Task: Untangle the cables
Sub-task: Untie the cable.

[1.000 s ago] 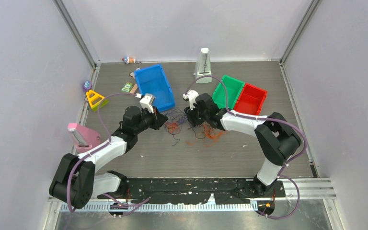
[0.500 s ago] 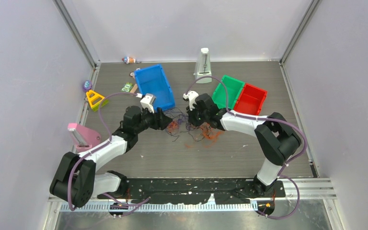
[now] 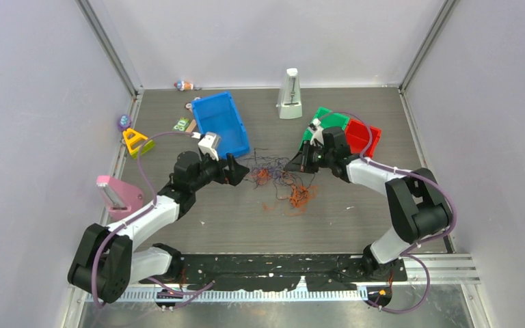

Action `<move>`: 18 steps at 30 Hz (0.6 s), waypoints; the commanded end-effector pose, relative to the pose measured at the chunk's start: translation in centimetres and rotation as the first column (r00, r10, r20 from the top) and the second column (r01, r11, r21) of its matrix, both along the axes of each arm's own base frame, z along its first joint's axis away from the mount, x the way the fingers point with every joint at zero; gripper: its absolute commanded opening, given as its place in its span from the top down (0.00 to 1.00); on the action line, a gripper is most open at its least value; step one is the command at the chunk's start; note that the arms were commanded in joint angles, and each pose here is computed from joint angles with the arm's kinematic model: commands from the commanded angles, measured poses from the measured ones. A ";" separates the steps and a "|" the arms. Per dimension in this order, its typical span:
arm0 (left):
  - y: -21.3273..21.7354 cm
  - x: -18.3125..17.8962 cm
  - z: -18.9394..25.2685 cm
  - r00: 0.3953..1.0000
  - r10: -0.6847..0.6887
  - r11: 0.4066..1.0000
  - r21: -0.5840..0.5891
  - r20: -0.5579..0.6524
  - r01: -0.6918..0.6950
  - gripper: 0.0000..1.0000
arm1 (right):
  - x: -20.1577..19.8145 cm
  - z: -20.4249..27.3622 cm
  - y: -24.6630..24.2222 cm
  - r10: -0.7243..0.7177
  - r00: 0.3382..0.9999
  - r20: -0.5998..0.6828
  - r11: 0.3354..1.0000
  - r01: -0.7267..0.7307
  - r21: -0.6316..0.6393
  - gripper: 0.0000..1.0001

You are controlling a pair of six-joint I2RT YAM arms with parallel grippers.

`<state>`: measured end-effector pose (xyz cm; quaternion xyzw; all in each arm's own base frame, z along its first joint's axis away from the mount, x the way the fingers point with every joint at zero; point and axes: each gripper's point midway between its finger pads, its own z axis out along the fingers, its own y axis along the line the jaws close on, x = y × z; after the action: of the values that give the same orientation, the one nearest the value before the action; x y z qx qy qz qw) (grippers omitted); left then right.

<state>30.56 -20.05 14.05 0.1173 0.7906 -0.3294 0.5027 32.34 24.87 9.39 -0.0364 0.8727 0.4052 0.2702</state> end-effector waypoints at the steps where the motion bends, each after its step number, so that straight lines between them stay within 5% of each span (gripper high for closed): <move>1: 0.1 0.4 1.5 0.998 0.013 1.000 -0.008 0.057 -0.013 0.07 | -0.8 5.3 1.8 0.025 0.999 0.038 0.981 -0.032 0.192 0.95; 4: 0.3 0.5 1.4 0.998 0.035 0.999 -0.012 0.049 -0.034 0.01 | -0.5 6.2 1.2 -0.012 0.998 0.066 0.981 -0.001 0.192 0.95; 18: -0.1 -1.7 -0.4 0.992 0.027 0.996 -0.078 -0.127 -0.037 0.00 | 1.2 11.7 -1.9 -0.190 0.952 0.242 0.978 0.161 0.134 0.95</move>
<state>30.05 -19.75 12.59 0.0789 0.8151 -0.3296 0.4698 32.38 23.52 18.76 -0.0003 0.8179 0.4303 0.3820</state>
